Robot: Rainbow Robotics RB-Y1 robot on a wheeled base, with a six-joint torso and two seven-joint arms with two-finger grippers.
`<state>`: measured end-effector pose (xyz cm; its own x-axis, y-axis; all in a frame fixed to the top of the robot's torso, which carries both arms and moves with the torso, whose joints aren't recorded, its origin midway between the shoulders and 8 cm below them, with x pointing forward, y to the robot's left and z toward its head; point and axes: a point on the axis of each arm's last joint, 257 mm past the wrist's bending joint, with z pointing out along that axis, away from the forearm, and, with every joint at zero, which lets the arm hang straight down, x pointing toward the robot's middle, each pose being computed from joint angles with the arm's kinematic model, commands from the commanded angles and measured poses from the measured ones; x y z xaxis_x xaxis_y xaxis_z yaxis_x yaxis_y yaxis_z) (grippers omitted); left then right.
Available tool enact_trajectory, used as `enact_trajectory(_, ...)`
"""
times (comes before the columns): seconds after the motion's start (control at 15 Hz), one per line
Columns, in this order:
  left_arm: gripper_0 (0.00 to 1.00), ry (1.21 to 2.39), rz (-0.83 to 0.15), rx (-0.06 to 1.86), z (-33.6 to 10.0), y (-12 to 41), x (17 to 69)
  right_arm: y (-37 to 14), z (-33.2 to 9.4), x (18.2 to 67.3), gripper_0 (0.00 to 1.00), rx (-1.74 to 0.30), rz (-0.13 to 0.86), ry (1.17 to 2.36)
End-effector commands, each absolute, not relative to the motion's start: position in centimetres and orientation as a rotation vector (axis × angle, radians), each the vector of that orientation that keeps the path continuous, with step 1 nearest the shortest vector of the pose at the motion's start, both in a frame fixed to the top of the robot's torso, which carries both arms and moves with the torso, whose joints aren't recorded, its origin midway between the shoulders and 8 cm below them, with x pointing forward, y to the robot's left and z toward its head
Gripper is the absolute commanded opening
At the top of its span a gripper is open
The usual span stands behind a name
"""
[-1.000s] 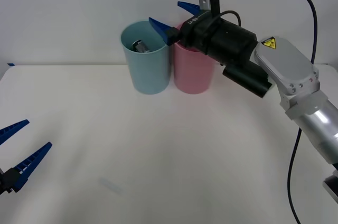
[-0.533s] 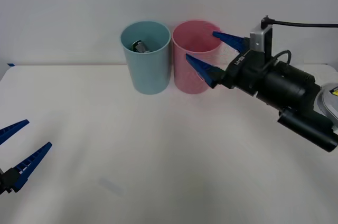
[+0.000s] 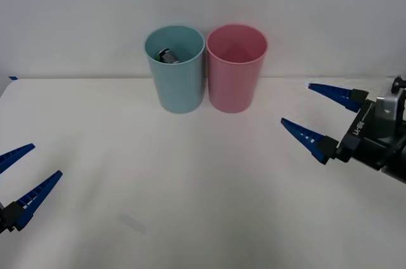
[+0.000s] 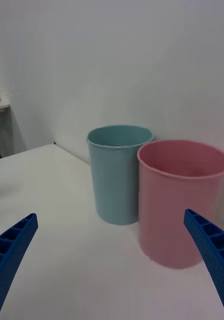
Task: Grasp the object on the table and drop it into the matching bin: aluminum can to the light blue bin, PET bottle to the pink bin.
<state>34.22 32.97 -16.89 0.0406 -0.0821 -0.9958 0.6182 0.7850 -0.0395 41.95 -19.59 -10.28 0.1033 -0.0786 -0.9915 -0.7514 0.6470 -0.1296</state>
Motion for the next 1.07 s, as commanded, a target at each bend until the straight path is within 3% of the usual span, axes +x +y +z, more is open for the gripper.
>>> enact_trajectory(0.07,1.0,1.441,-0.567,0.465,-16.9,33.0,34.2,-23.1,-12.2,40.2,1.0,-0.751,0.491,1.425)
enact_trajectory(0.67,1.0,1.441,-0.567,0.465,-16.9,33.0,34.2,-30.1,-14.0,33.5,1.0,-0.631,0.522,1.501)
enact_trajectory(0.87,1.0,1.441,-0.567,0.465,-16.9,33.0,34.2,-31.7,-15.4,32.4,1.0,-0.604,0.563,1.522)
enact_trajectory(1.07,1.0,1.441,-0.567,0.465,-16.9,33.0,34.2,-32.3,-16.0,32.2,1.0,-0.628,0.541,1.536)
